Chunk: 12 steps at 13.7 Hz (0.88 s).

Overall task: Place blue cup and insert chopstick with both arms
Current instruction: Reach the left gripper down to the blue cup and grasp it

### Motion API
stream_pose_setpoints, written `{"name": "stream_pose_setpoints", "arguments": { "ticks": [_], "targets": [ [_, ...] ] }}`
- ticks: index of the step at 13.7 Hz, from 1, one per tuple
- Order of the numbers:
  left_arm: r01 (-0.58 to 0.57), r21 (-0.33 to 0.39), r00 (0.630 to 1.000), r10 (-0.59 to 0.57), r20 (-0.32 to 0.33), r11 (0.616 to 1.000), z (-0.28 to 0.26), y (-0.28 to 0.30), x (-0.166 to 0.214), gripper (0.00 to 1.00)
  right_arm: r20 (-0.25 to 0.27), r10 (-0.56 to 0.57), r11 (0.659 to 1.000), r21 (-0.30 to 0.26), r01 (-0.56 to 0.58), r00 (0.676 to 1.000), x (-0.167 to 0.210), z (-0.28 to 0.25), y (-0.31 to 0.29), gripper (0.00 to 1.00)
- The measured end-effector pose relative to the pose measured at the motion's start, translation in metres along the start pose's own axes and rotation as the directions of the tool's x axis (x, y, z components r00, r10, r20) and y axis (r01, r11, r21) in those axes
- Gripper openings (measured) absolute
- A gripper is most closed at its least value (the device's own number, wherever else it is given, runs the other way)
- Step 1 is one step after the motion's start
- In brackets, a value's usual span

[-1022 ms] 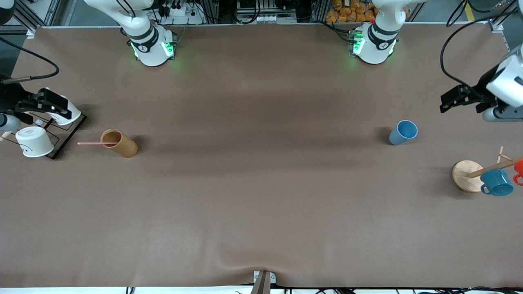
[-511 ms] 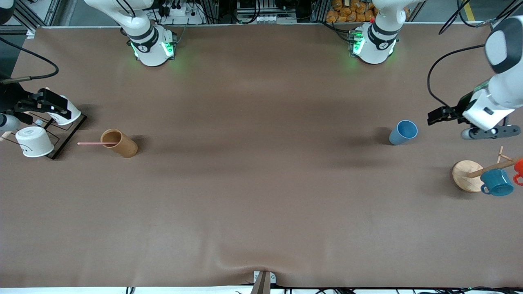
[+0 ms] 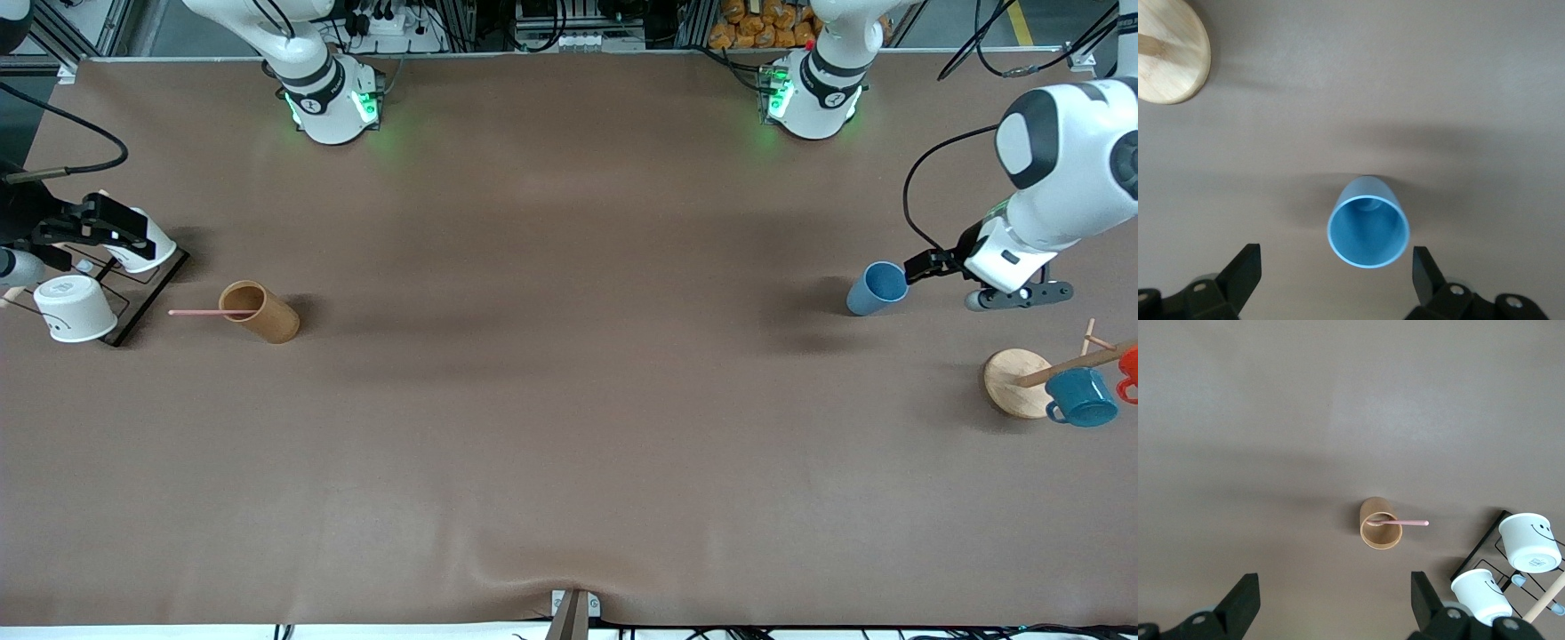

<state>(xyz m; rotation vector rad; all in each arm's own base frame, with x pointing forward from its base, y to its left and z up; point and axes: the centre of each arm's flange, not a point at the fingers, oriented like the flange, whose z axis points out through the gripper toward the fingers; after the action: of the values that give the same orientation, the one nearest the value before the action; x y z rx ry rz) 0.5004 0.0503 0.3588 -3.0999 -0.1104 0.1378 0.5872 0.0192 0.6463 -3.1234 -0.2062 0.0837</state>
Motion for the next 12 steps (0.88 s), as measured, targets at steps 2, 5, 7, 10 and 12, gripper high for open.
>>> {"name": "stream_pose_setpoints", "arguments": {
  "ticks": [2,5,7,10,12],
  "targets": [
    [-0.017,0.014,1.000,0.017,0.004,1.000,0.011,0.000,0.002,1.00,0.000,0.001,1.000,0.000,-0.001,1.000,0.000,0.000,0.001,1.00],
    [-0.023,0.007,0.999,0.023,0.023,1.000,0.028,0.001,0.006,1.00,0.000,0.006,1.000,0.000,-0.006,1.000,0.000,0.000,0.004,1.00],
    [-0.026,0.001,0.999,0.025,0.040,1.000,0.040,0.002,0.008,1.00,0.001,0.008,1.000,0.001,-0.008,1.000,0.000,0.000,0.005,1.00],
    [-0.019,-0.009,0.998,0.019,0.062,1.000,0.057,-0.002,0.009,1.00,0.008,0.007,1.000,0.002,-0.007,1.000,0.001,0.004,0.005,1.00],
    [-0.009,-0.014,0.998,0.010,0.070,1.000,0.066,-0.008,0.011,1.00,0.025,0.003,1.000,0.004,-0.003,1.000,0.005,0.012,0.003,1.00]
  ]
}}
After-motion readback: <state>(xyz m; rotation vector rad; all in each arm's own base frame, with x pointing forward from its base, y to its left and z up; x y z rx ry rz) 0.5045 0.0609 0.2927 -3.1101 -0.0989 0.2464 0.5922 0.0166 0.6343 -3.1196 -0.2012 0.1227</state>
